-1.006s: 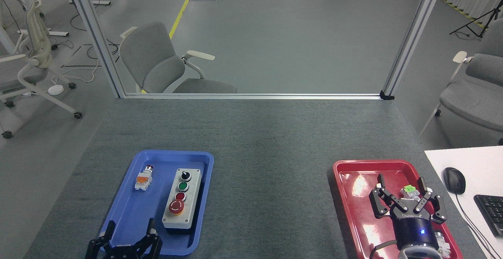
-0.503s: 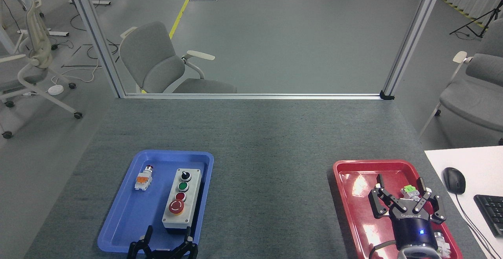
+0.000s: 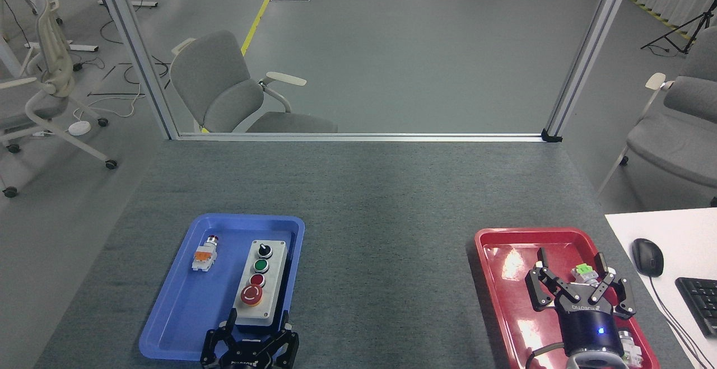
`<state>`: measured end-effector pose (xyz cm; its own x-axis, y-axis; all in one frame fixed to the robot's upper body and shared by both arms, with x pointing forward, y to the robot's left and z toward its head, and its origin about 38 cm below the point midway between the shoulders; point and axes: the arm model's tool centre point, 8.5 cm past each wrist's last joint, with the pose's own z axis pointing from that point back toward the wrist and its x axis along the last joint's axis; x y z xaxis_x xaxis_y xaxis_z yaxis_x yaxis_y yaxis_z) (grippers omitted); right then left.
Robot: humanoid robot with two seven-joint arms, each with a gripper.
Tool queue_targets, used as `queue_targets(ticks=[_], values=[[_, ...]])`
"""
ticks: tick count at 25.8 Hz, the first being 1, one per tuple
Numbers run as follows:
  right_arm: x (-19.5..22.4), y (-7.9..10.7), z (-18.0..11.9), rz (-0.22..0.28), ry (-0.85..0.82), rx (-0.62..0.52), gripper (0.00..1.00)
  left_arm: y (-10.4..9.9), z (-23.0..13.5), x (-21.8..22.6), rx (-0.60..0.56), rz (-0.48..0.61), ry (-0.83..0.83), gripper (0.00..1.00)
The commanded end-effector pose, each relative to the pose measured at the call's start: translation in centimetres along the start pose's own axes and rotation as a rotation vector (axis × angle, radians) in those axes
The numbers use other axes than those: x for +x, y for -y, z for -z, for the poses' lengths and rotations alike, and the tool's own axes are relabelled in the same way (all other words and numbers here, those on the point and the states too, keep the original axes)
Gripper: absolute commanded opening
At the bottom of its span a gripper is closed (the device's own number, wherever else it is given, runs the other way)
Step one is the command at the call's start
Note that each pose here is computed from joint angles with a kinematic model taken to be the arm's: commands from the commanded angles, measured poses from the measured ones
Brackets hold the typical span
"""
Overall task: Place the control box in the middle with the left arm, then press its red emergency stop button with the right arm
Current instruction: 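Close the left gripper on the near end of the control box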
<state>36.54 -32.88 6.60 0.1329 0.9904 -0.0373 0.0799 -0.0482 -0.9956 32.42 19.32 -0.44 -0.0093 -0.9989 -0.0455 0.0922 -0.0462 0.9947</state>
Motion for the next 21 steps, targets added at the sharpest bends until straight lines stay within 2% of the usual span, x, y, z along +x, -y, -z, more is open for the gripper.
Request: queue_targets(ticks=[1, 21], values=[[0.0, 0.0, 0.0, 0.000, 0.000, -0.001, 0.99, 0.0, 0.8, 0.2, -0.002, -0.001, 0.002, 0.99], [0.5, -0.4, -0.1, 0.009, 0.017, 0.012, 0.99, 0.3, 1.6, -1.1, -0.011, 0.021, -0.006, 0.99]])
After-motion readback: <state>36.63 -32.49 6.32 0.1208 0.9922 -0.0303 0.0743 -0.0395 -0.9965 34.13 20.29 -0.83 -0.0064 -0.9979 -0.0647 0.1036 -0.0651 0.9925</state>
